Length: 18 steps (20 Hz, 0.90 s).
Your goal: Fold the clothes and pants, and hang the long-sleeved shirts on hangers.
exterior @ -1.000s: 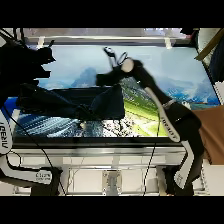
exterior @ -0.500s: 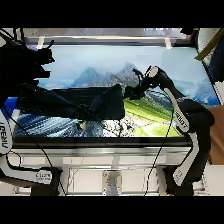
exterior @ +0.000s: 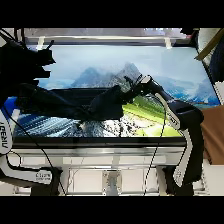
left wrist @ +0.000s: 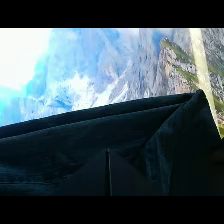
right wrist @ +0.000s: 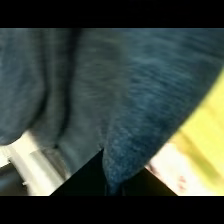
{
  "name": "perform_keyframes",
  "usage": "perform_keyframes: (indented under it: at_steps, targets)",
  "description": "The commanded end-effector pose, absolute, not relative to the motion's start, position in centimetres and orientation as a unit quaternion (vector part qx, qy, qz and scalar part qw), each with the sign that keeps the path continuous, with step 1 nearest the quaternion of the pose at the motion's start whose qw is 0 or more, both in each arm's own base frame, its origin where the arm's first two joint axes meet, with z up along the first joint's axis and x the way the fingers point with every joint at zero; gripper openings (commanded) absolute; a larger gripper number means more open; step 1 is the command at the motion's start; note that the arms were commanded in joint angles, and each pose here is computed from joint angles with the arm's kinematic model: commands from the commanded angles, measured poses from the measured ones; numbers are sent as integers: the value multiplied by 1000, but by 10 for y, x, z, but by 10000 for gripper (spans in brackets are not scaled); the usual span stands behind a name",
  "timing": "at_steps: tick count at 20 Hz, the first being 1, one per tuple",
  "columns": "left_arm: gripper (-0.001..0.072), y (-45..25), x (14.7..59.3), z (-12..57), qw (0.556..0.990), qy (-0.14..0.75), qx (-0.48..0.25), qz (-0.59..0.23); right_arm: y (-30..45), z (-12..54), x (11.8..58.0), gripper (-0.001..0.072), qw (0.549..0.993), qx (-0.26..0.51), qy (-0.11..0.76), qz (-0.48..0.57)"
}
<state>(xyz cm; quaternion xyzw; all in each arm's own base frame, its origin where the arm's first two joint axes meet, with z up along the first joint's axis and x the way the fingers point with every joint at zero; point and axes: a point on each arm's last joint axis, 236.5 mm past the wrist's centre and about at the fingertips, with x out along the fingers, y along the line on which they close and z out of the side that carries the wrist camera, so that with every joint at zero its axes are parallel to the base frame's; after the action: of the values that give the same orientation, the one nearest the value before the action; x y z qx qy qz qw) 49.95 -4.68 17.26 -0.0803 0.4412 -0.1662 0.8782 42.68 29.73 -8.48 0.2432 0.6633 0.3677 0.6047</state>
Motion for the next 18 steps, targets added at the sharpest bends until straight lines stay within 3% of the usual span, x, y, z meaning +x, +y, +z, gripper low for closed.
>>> perform_keyframes:
  at_steps: [1, 5, 10, 15, 18]
  targets:
    - [37, -45, 494, 167, 871, 456, -74, -164, 298, -38, 406, 31, 575, 225, 668, 416]
    - [37, -50, 474, 147, 844, 503, -70, -175, 228, 67, 355, 30, 517, 195, 720, 420]
    - [37, -93, 442, 100, 790, 571, -58, -214, 131, 135, 362, 29, 674, 155, 675, 256]
    - [37, -173, 417, 47, 759, 594, -25, -266, 114, 126, 371, 29, 680, 168, 680, 217]
    - [37, -215, 407, 30, 759, 583, -5, -291, 151, 142, 396, 28, 682, 232, 633, 284]
